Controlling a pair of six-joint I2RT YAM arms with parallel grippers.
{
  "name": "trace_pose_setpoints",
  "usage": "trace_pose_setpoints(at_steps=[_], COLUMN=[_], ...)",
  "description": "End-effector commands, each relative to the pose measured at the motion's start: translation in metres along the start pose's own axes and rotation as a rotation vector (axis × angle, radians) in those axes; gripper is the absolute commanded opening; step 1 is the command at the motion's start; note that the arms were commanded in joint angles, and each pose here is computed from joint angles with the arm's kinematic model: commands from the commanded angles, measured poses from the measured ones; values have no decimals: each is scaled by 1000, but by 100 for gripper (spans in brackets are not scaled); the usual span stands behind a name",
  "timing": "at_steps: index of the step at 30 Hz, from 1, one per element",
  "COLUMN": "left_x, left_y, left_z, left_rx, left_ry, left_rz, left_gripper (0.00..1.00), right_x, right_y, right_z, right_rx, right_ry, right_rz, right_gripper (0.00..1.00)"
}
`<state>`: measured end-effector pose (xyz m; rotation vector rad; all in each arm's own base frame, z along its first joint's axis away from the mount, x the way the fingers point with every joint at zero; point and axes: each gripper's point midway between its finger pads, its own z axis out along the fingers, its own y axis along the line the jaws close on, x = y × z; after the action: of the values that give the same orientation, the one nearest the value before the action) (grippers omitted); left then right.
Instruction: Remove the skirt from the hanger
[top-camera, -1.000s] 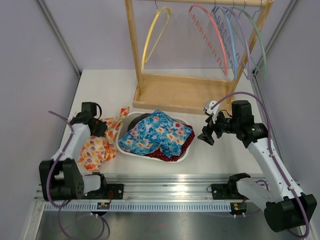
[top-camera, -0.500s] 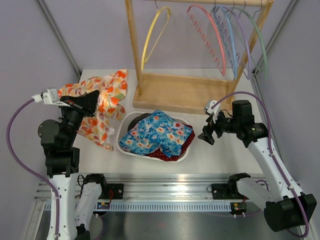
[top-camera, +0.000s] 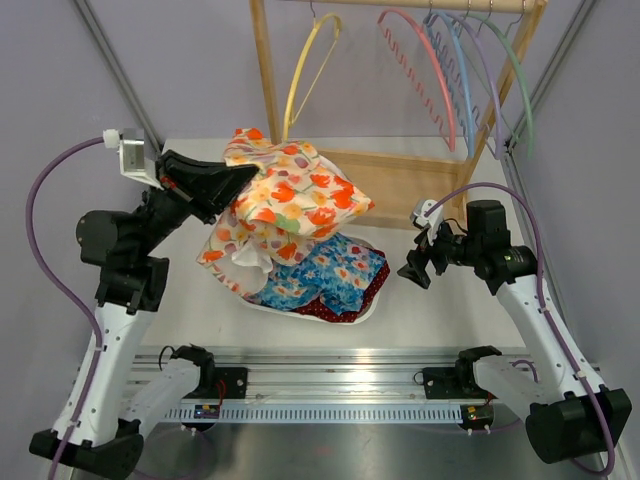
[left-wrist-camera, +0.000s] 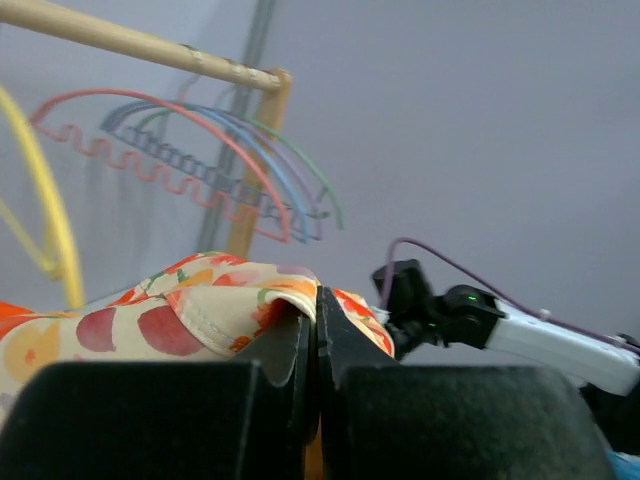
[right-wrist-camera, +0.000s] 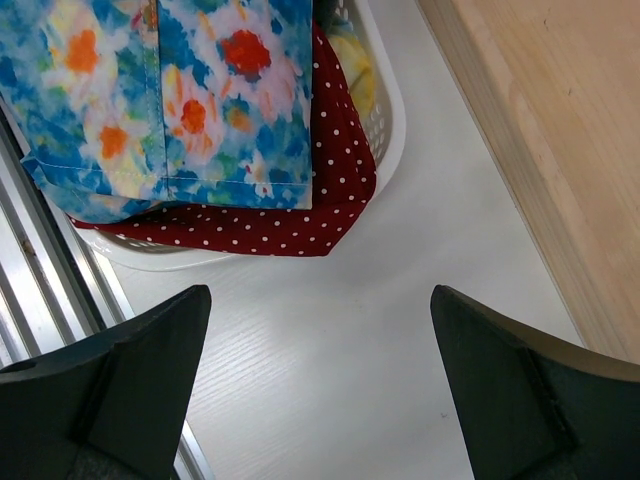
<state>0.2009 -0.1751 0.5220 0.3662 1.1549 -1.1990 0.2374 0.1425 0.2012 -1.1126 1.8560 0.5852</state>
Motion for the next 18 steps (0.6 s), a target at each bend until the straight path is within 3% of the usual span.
trace_pose_setpoints(at_steps=[1,5,10,18], left_x=[-28,-8,39,191], left_y=[-51,-51,-13,73], left_z=[21,41,43,-10], left_rx=[154,161,53,-154], left_ry=[-120,-99,-30,324], left_rz=[9,-20,-19,44], left_gripper=[0,0,0,0], right_x=[-8,-6,-5,-3], right_y=[-6,-10,-14,-16], right_z=[-2,-3,-7,-8], right_rx=[18,35,54,62], right_ry=[-36,-32,-33,-27], right_rz=[-21,-14,-11,-11], right_gripper=[99,99,99,100])
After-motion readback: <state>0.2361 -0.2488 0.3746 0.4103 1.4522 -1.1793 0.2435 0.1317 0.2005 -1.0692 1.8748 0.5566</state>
